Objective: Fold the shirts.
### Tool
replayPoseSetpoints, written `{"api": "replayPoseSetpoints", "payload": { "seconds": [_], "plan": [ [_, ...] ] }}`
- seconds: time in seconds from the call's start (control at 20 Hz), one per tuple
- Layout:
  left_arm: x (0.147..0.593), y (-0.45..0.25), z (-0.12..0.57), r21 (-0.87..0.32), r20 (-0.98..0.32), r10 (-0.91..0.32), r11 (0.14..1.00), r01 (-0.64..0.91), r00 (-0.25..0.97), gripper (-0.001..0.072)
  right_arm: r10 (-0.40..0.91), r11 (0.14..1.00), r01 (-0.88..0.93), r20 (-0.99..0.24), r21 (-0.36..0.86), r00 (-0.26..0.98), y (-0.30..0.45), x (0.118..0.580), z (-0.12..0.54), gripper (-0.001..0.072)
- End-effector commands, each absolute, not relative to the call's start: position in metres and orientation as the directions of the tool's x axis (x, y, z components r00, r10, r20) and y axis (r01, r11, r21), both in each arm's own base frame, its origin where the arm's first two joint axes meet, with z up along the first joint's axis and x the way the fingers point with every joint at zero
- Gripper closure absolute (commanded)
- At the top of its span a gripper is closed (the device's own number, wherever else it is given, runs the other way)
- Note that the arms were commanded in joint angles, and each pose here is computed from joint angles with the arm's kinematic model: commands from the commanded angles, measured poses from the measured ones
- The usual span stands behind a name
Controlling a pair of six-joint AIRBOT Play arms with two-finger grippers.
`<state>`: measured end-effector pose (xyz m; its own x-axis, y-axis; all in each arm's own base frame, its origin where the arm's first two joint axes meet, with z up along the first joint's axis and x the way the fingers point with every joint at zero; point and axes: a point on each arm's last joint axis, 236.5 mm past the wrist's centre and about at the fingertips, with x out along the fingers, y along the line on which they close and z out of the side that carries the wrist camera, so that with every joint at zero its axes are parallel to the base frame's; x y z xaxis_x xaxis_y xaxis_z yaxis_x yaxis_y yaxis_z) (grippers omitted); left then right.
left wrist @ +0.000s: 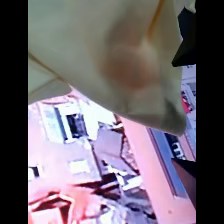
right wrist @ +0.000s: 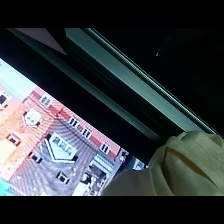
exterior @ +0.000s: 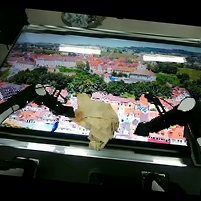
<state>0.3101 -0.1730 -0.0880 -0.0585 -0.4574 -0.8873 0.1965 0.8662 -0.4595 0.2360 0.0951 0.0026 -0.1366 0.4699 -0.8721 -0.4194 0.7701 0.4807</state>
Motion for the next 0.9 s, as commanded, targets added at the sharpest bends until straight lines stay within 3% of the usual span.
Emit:
{"api": "replayPoseSetpoints", "payload": {
  "seconds": [0.0, 0.05, 0.1, 0.15, 0.2, 0.3, 0.45, 0.55, 0.7, 0.8, 0.85],
  "plan": [
    [0.313, -0.191, -0.1, -0.521, -0.853, -0.518, 0.84, 0.153, -0.059, 0.0075, 0.479, 0.77, -0.412, -0.868, 0.487, -0.132, 0.097, 0.236, -0.002, 0.0084],
    [0.312, -0.194, -0.101, -0.528, -0.849, -0.525, 0.837, 0.146, -0.064, 0.0121, 0.477, 0.777, -0.408, -0.871, 0.479, -0.114, 0.097, 0.24, -0.003, 0.0082],
    [0.311, -0.195, -0.103, -0.529, -0.848, -0.525, 0.836, 0.146, -0.069, 0.0213, 0.475, 0.785, -0.4, -0.874, 0.473, -0.099, 0.097, 0.244, -0.005, 0.0078],
    [0.311, -0.195, -0.103, -0.53, -0.848, -0.525, 0.836, 0.144, -0.073, 0.0417, 0.475, 0.793, -0.389, -0.875, 0.47, -0.089, 0.097, 0.249, -0.008, 0.006],
    [0.31, -0.195, -0.102, -0.532, -0.847, -0.526, 0.835, 0.141, -0.076, 0.0667, 0.49, 0.79, -0.377, -0.867, 0.483, -0.084, 0.1, 0.253, -0.011, 0.0058],
    [0.309, -0.192, -0.099, -0.536, -0.844, -0.53, 0.833, 0.135, -0.082, 0.0682, 0.527, 0.777, -0.363, -0.847, 0.514, -0.071, 0.115, 0.266, -0.02, 0.0041],
    [0.309, -0.187, -0.09, -0.541, -0.841, -0.536, 0.83, 0.134, -0.076, 0.0683, 0.497, 0.759, -0.458, -0.866, 0.463, -0.052, 0.156, 0.281, -0.048, 0.0012],
    [0.31, -0.187, -0.083, -0.542, -0.84, -0.54, 0.828, 0.143, -0.06, 0.0683, 0.485, 0.771, -0.474, -0.875, 0.425, 0.004, 0.177, 0.299, -0.065, 0.0013],
    [0.311, -0.188, -0.076, -0.544, -0.838, -0.544, 0.825, 0.152, -0.047, 0.0684, 0.515, 0.764, -0.436, -0.857, 0.475, -0.033, 0.195, 0.297, -0.083, 0.0031],
    [0.311, -0.188, -0.076, -0.544, -0.838, -0.544, 0.826, 0.146, -0.047, 0.0684, 0.523, 0.765, -0.417, -0.851, 0.49, -0.041, 0.2, 0.297, -0.09, 0.0118],
    [0.311, -0.188, -0.075, -0.544, -0.838, -0.544, 0.826, 0.148, -0.045, 0.0684, 0.52, 0.771, -0.416, -0.854, 0.483, -0.029, 0.199, 0.301, -0.092, 0.0256]
  ]
}}
